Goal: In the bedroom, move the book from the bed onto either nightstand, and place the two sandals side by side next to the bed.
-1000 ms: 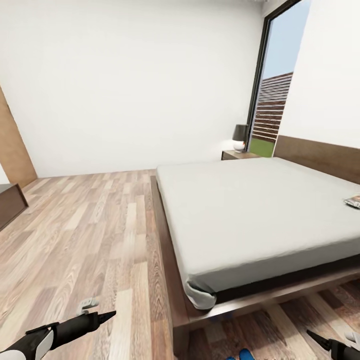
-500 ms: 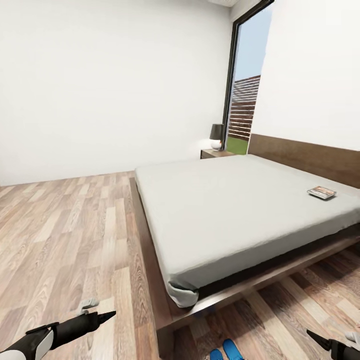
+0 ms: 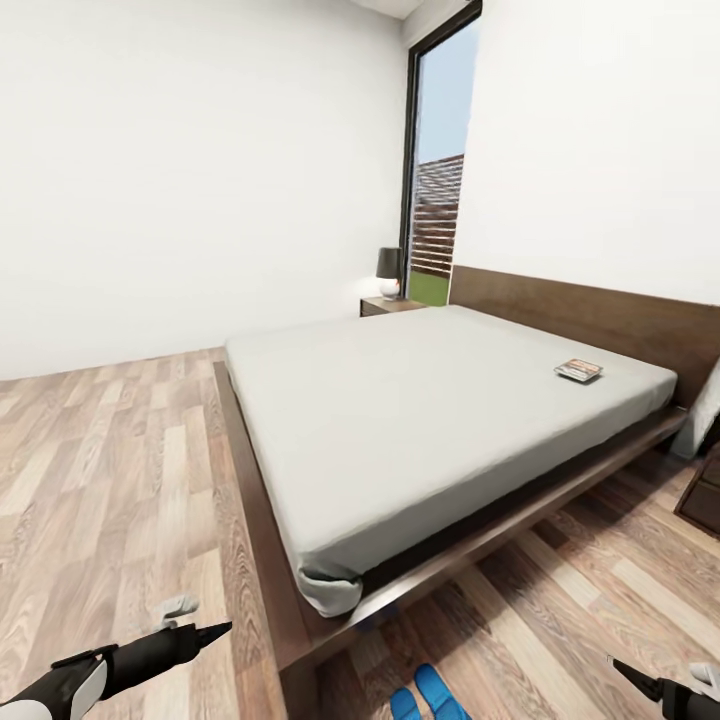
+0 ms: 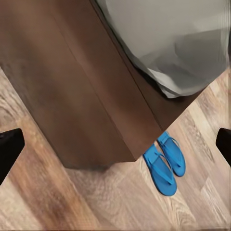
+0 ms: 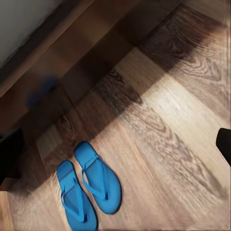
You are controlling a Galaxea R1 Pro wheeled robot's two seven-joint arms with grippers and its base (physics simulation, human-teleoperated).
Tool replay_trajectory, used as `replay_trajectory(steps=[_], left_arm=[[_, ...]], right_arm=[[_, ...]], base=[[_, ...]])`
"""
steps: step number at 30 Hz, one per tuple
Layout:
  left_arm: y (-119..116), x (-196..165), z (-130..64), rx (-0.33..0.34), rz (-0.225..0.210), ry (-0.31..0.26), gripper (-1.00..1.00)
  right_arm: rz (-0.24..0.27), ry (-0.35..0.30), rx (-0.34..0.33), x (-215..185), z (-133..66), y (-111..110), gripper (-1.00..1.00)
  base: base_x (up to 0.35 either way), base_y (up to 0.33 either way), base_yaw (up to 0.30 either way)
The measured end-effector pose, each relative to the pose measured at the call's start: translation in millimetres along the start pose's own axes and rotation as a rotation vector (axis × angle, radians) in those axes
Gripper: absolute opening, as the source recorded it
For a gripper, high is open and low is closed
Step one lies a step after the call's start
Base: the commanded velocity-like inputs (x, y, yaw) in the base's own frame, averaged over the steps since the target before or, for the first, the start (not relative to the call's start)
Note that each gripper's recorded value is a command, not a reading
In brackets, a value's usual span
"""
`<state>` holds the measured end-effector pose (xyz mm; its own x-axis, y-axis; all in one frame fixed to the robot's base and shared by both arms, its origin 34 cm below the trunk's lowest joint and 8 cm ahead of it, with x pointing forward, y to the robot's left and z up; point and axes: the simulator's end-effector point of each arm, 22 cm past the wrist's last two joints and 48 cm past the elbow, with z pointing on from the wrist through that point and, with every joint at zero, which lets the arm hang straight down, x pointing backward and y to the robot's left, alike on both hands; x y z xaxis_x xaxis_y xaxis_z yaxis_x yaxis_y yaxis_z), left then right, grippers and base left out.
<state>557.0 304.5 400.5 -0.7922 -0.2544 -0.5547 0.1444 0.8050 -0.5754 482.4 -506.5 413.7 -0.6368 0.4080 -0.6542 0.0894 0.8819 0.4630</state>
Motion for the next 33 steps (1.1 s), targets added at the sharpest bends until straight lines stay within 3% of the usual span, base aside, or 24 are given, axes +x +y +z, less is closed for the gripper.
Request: replay_trajectory(steps=[33], left_arm=[[0.0, 0.0, 0.0, 0.0, 0.0, 0.0, 1.0]], right_arm=[[0.0, 0.0, 0.0, 0.0, 0.0, 0.0, 1.0]], base=[[0.0, 0.0, -0.282]])
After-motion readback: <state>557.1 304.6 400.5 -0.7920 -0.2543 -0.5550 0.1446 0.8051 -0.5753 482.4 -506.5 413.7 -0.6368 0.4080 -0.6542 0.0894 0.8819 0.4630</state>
